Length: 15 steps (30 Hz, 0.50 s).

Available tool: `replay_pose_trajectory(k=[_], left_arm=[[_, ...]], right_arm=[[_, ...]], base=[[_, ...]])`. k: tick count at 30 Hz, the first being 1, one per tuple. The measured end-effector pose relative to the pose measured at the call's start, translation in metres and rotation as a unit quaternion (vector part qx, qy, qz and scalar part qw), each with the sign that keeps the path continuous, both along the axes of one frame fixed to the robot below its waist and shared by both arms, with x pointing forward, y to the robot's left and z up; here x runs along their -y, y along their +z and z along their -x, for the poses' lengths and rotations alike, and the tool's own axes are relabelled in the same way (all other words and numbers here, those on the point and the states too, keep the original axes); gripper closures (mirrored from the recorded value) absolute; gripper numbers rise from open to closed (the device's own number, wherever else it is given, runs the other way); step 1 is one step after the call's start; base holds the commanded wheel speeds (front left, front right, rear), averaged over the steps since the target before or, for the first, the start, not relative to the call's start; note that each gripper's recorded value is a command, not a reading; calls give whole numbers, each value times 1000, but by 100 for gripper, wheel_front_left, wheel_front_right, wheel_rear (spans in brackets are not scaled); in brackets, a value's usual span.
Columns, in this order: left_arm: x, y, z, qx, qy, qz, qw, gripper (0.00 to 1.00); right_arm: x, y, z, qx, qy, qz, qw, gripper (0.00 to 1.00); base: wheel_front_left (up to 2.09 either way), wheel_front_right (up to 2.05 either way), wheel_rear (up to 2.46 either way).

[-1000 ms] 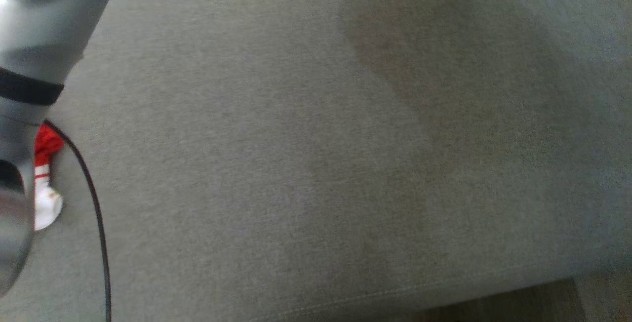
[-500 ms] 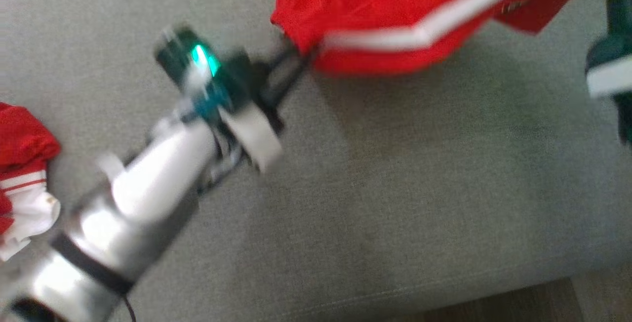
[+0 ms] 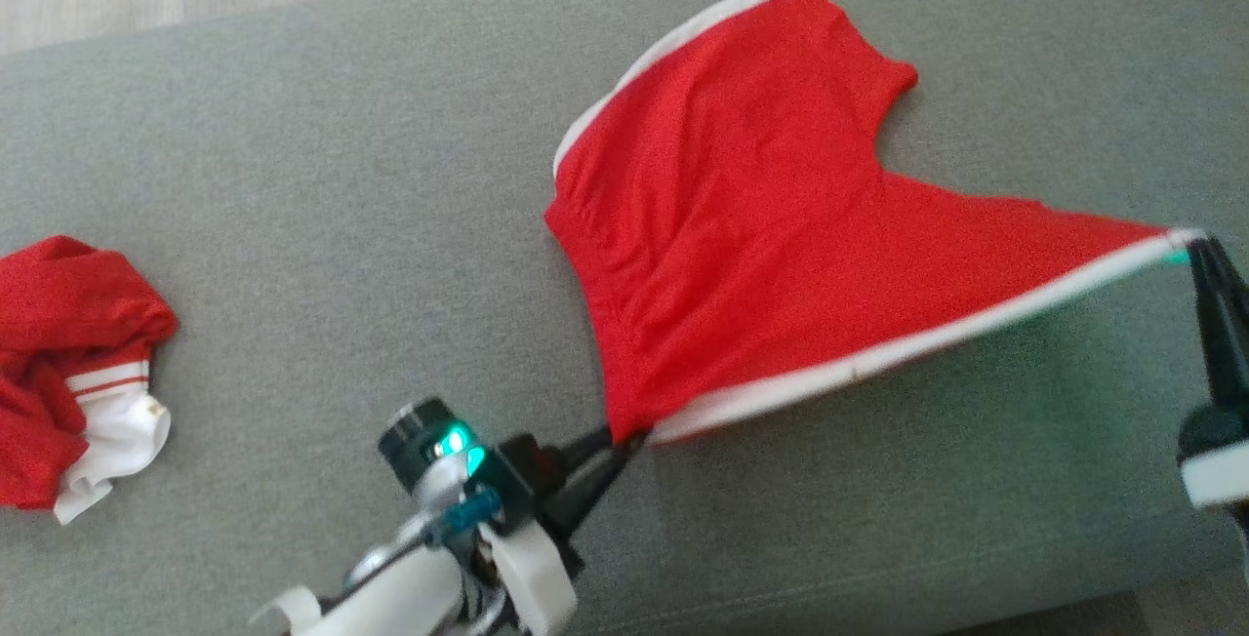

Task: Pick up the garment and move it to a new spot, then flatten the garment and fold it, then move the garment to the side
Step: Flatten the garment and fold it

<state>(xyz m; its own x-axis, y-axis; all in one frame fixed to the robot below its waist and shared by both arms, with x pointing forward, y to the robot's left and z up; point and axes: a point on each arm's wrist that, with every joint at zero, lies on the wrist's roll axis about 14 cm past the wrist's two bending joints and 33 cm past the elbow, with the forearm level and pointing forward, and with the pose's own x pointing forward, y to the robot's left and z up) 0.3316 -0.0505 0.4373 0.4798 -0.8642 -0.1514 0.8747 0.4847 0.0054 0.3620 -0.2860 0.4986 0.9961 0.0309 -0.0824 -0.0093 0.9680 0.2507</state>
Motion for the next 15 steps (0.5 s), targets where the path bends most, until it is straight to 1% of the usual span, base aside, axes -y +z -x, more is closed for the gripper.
replay_pose_trajectory(k=[4,7,9,10,13,15], left_arm=[[-1,-8,19,-31,-3,6,1000,100],[0,-5,22,-46,3,22,999,100],[0,3,17,-60,22,49,997,100],[-1,9,10,-72,40,72,994,100],[-5,15,2,-74,56,85,992,100],[-5,24,-11,-77,74,106,989,100]], right_arm=[[4,2,21,-11,-11,5,1000,100],[6,9,24,-8,-17,11,1000,100],[6,15,20,-5,-19,17,1000,100],[-1,18,12,-4,-10,13,1000,100],[-6,17,-2,-19,6,21,1000,100],[-6,16,-18,-28,11,26,999,100]], base=[[0,0,0],[0,0,0],[0,0,0],[0,0,0],[0,0,0],[0,0,0]])
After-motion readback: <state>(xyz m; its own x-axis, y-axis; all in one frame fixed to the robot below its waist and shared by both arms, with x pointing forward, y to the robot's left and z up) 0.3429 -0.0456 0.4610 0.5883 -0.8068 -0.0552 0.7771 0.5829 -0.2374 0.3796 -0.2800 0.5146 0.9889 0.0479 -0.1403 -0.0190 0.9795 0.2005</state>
